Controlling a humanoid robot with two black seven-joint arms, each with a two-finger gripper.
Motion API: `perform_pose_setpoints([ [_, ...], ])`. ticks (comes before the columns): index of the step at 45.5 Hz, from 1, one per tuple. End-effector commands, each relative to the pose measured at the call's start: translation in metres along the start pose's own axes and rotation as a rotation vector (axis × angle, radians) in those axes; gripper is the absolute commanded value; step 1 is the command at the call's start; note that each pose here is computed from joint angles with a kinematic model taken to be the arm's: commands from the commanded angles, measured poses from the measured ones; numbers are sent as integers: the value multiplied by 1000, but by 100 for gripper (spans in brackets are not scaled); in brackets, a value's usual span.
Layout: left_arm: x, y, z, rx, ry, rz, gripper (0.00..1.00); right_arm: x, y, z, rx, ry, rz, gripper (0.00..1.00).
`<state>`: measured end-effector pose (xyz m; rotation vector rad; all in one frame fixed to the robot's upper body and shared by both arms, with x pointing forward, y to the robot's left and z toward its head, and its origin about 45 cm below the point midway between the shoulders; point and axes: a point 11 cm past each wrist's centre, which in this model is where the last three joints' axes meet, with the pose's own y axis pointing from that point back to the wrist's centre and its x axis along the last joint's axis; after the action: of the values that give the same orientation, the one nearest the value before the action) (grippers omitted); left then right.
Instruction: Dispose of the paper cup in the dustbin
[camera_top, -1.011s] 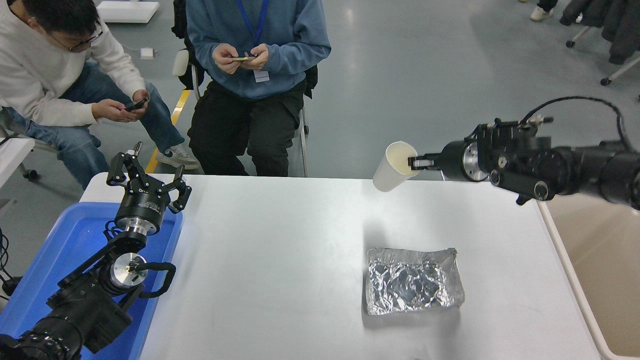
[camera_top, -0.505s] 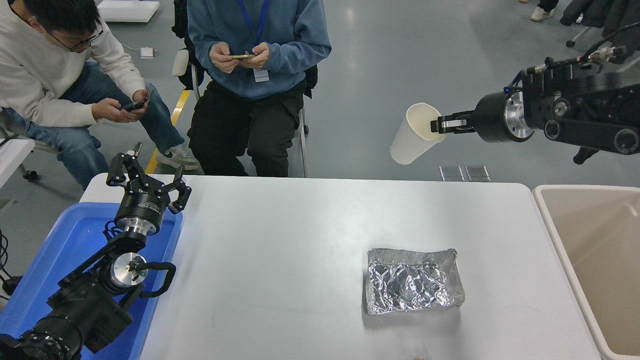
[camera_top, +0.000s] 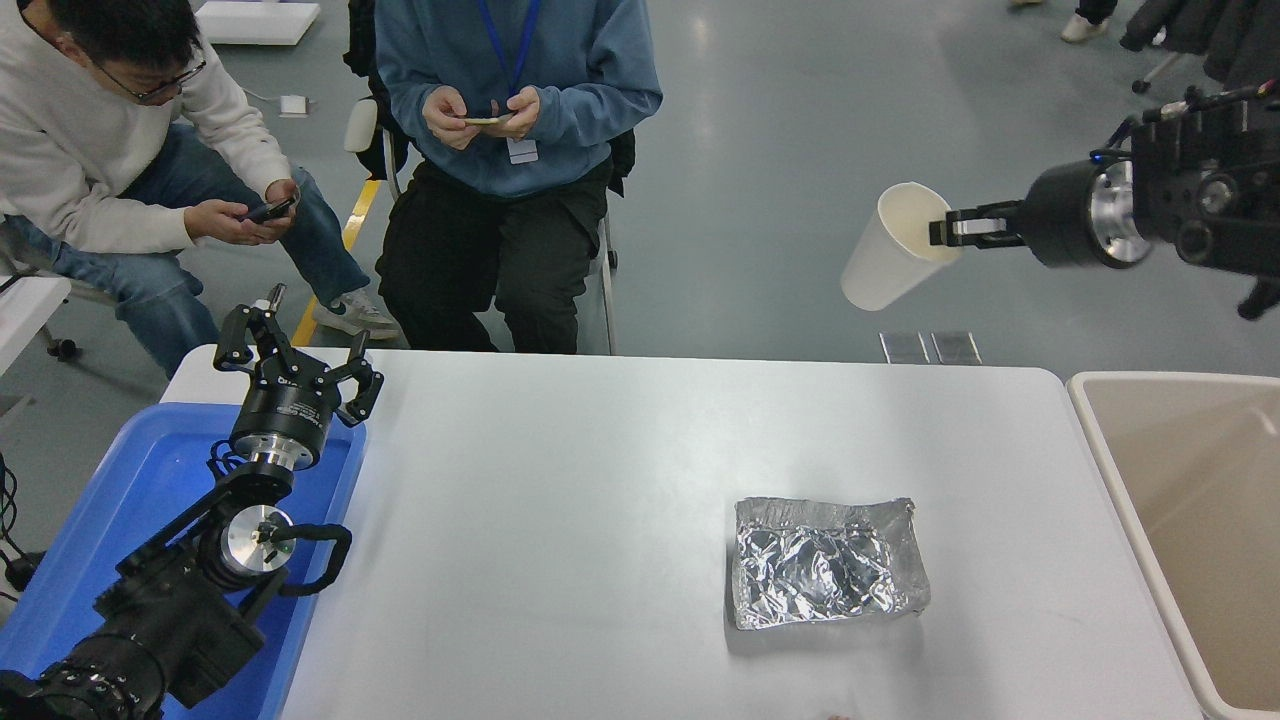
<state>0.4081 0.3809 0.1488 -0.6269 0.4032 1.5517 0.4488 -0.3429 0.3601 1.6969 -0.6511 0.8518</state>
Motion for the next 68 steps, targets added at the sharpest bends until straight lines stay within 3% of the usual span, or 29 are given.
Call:
perform_pose_setpoints([
  [1, 0, 0, 0, 0, 0, 0, 100, -18, 35, 71, -121, -122, 52, 0],
  [13, 0, 0, 0, 0, 0, 0, 100, -71, 77, 150, -281, -256, 81, 0],
  [36, 0, 0, 0, -1, 0, 0, 100, -178, 135, 244, -556, -420, 160, 0],
  [48, 0, 0, 0, -1, 0, 0, 100, -218, 146, 270, -650, -513, 205, 0],
  [68, 0, 0, 0, 1, 0, 0, 100, -271, 117, 290, -774, -567, 242, 0],
])
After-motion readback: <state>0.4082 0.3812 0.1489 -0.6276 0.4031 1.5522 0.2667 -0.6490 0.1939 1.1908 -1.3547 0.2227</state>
